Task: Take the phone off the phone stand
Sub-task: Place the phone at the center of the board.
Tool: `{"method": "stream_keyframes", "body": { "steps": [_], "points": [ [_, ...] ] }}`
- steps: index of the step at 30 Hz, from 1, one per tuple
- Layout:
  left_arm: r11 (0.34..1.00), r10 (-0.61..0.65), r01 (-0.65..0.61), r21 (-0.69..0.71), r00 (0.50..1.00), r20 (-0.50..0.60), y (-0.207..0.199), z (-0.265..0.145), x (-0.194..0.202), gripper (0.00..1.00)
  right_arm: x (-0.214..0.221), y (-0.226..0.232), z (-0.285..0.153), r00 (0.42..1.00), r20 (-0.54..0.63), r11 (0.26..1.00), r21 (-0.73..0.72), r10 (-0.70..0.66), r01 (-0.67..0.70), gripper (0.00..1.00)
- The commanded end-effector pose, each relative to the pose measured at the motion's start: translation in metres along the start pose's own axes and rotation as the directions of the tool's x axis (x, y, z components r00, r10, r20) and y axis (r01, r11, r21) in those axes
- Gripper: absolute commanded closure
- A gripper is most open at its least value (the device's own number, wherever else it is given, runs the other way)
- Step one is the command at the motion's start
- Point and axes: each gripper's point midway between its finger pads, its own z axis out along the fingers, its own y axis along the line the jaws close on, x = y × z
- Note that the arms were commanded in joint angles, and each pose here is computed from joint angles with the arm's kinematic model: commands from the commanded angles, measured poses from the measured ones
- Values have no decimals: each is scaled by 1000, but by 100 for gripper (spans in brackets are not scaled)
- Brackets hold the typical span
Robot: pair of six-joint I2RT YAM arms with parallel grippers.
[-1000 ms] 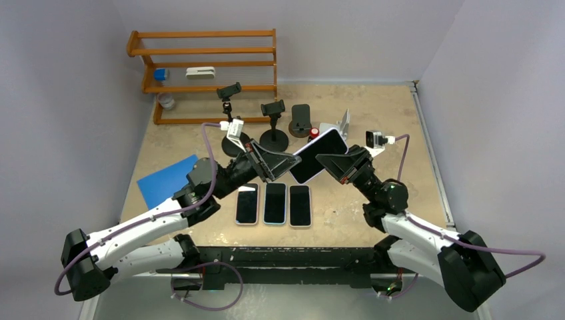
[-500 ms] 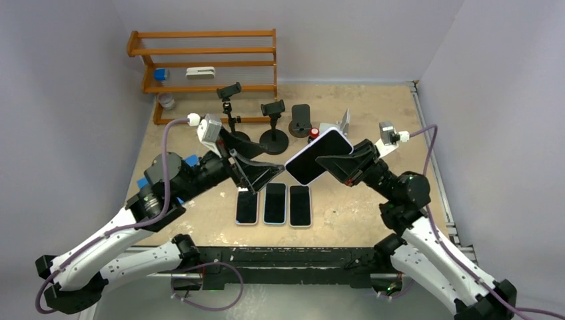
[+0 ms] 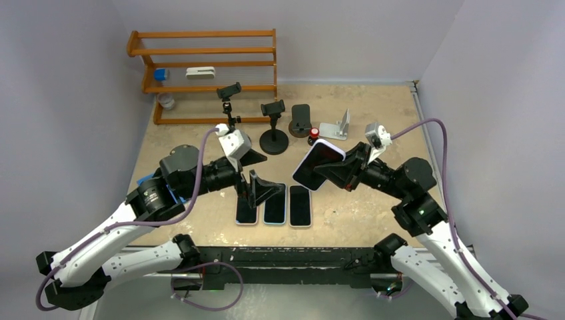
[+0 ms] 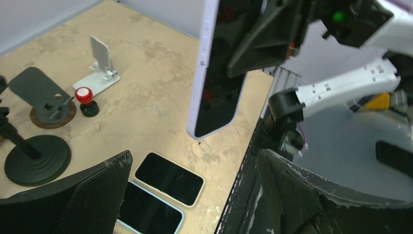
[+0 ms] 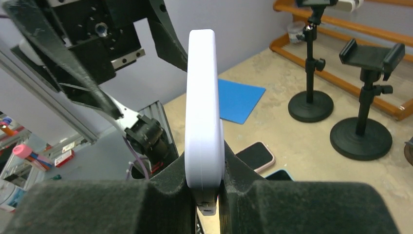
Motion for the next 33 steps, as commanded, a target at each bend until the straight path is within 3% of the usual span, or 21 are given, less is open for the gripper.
{"method": "stream_keyframes", "body": {
  "steps": [1, 8, 12, 17, 28, 33],
  "points": [
    [975, 140, -144, 168, 990, 33, -26, -4, -7, 1, -12, 12, 0, 995, 49, 994, -65, -89, 92, 100],
    [953, 215, -228, 201, 973, 87, -25, -3, 12, 0, -1, 11, 1, 995, 27, 991, -92, -97, 99, 100],
    [920, 191, -216, 327, 976, 106, -44, -5, 32, 0, 1, 14, 1, 993, -7, 987, -112, -117, 116, 100],
    [865, 179, -164, 475, 984, 13, -63, 1, 48, 9, -1, 24, 0, 988, -32, 975, -169, -150, 143, 100],
    [868, 135, -107, 485, 991, -21, -62, 19, 53, 10, 7, 45, -2, 988, -53, 943, -311, -143, 120, 100],
    [841, 92, -50, 539, 994, -51, -69, 32, 54, 19, 7, 49, -2, 991, -42, 935, -338, -125, 103, 100]
  ]
}}
